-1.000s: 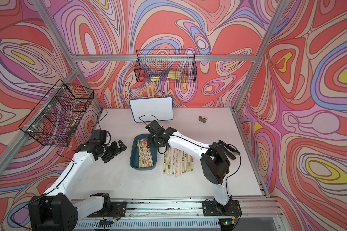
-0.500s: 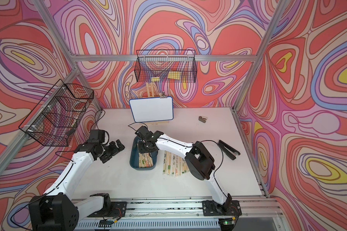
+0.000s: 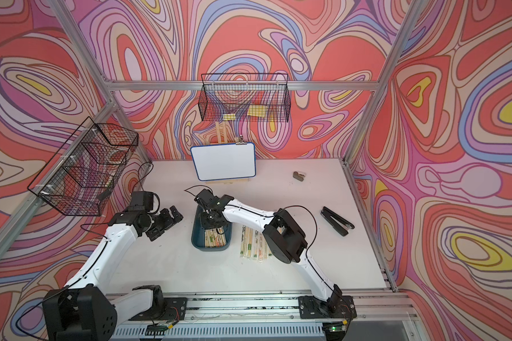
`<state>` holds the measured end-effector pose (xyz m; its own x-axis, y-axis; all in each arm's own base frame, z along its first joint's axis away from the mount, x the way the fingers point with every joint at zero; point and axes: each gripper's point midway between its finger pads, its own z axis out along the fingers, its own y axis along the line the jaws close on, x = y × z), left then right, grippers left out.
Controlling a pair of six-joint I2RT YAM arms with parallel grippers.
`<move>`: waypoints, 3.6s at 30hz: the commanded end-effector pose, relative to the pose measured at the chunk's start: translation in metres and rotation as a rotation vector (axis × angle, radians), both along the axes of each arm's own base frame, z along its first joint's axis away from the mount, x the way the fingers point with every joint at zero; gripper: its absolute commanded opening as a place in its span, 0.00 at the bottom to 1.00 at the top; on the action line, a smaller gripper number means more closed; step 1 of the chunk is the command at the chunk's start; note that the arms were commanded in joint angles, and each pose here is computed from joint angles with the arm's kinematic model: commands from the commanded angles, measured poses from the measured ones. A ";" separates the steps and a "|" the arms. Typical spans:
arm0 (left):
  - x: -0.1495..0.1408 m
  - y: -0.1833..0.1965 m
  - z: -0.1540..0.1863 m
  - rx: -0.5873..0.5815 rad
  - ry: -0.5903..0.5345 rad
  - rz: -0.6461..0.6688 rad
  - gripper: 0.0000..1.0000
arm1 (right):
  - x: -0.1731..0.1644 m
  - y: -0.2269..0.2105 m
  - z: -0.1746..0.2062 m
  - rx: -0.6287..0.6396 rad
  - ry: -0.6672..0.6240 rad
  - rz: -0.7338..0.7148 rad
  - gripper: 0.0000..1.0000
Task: Take the paired disposable chopsticks out of the storage box
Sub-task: Pick up the paired disposable chopsticks from the storage box, then place the paired disposable chopsticks at the center of the board.
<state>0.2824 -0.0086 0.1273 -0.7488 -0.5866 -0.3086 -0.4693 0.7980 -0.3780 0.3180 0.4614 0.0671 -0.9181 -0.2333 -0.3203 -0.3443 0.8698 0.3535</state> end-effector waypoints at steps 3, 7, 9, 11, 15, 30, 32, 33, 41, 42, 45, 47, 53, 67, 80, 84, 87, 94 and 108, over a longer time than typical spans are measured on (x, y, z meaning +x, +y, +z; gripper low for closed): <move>0.003 0.004 0.002 0.000 -0.012 0.006 1.00 | -0.001 0.005 -0.012 -0.028 0.010 0.016 0.26; 0.004 0.003 0.002 -0.005 -0.014 0.004 1.00 | 0.000 0.005 -0.020 -0.044 0.016 0.016 0.27; 0.005 0.003 0.002 -0.007 -0.017 0.004 1.00 | 0.001 0.005 -0.024 -0.053 0.014 0.014 0.27; 0.005 0.003 0.001 -0.009 -0.014 0.005 1.00 | 0.003 0.004 -0.027 -0.066 0.012 0.014 0.27; 0.004 0.003 0.000 -0.010 -0.013 0.005 1.00 | 0.004 0.004 -0.031 -0.079 0.013 0.013 0.25; 0.004 0.002 -0.003 -0.021 -0.010 0.006 1.00 | 0.002 0.000 -0.014 -0.061 -0.006 0.010 0.00; 0.004 0.002 -0.003 -0.022 -0.012 0.004 1.00 | 0.002 -0.002 -0.006 -0.054 -0.016 0.006 0.00; 0.004 0.002 -0.002 -0.023 -0.013 0.004 1.00 | 0.003 -0.003 -0.001 -0.049 -0.024 0.003 0.00; 0.004 0.001 -0.001 -0.030 -0.016 0.002 1.00 | 0.004 -0.007 0.031 -0.009 -0.070 -0.014 0.00; 0.004 0.000 -0.001 -0.032 -0.017 0.001 1.00 | 0.005 -0.008 0.034 -0.004 -0.074 -0.017 0.00; 0.004 0.000 0.000 -0.031 -0.022 -0.003 1.00 | 0.009 -0.009 0.046 0.022 -0.086 -0.027 0.00; 0.005 0.000 0.001 -0.032 -0.023 -0.005 1.00 | 0.012 -0.010 0.053 0.042 -0.088 -0.036 0.00; 0.005 -0.002 0.006 -0.034 -0.034 -0.019 1.00 | 0.024 -0.026 0.075 0.079 -0.113 -0.078 0.00; 0.002 -0.006 0.005 -0.054 -0.033 -0.025 1.00 | 0.047 -0.123 0.086 0.062 -0.133 -0.284 0.00; 0.001 -0.007 0.009 -0.060 -0.037 -0.025 1.00 | 0.022 -0.141 0.024 0.035 -0.005 -0.350 0.00; 0.002 -0.007 0.010 -0.060 -0.039 -0.025 1.00 | 0.013 -0.135 0.008 0.048 0.036 -0.348 0.00; 0.002 -0.007 0.009 -0.063 -0.039 -0.024 1.00 | 0.008 -0.131 0.000 0.039 0.050 -0.339 0.00; 0.001 -0.007 0.009 -0.062 -0.038 -0.025 1.00 | 0.002 -0.130 -0.015 0.013 0.066 -0.342 0.00; 0.000 -0.007 0.005 -0.065 -0.034 -0.024 1.00 | -0.008 -0.136 -0.036 -0.025 0.094 -0.349 0.00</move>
